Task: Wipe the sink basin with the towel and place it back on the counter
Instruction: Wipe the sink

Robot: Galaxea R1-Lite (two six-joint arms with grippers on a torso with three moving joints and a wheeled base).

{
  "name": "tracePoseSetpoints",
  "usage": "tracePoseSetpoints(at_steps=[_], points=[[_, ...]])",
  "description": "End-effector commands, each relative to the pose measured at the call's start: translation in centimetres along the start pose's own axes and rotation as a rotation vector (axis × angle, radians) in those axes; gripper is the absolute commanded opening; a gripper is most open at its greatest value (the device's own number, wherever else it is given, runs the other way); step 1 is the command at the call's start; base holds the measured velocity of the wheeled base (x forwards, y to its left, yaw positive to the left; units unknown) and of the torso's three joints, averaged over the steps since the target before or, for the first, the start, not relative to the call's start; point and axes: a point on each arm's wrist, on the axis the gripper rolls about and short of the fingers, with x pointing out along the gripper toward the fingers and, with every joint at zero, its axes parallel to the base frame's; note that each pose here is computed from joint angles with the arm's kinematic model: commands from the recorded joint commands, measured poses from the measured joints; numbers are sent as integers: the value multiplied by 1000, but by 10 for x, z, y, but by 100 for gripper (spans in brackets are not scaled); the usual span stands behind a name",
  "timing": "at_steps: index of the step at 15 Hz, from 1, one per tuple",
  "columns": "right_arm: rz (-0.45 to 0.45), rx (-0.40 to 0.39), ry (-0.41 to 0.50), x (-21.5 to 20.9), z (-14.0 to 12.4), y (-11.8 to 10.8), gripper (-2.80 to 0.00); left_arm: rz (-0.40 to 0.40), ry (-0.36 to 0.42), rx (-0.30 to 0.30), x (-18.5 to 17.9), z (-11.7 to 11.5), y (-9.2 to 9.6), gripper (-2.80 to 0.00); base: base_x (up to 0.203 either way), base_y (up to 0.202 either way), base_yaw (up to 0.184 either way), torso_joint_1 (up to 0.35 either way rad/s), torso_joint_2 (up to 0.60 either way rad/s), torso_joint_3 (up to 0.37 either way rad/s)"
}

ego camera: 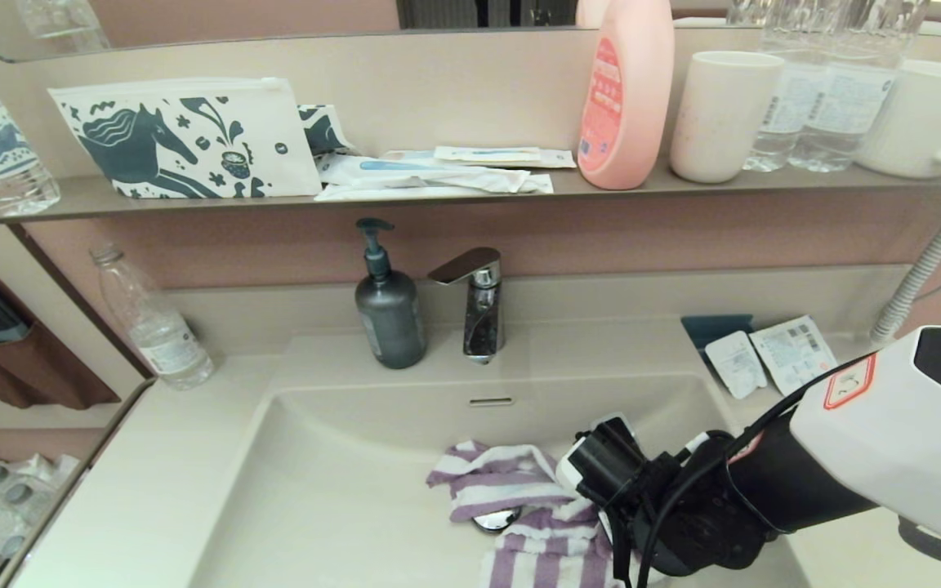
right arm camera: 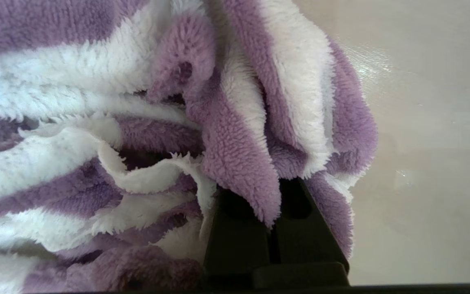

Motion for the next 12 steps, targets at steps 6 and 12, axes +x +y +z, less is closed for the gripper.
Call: tracePoseSetpoints(at_steps=[6,12], points=[[276,-4,9,-28,2,50,-280,0,1,0,0,0,0,-280,0,0,0,0,0,0],[422,64,-52,-48,22,96,-280,0,1,0,0,0,0,-280,0,0,0,0,0,0]])
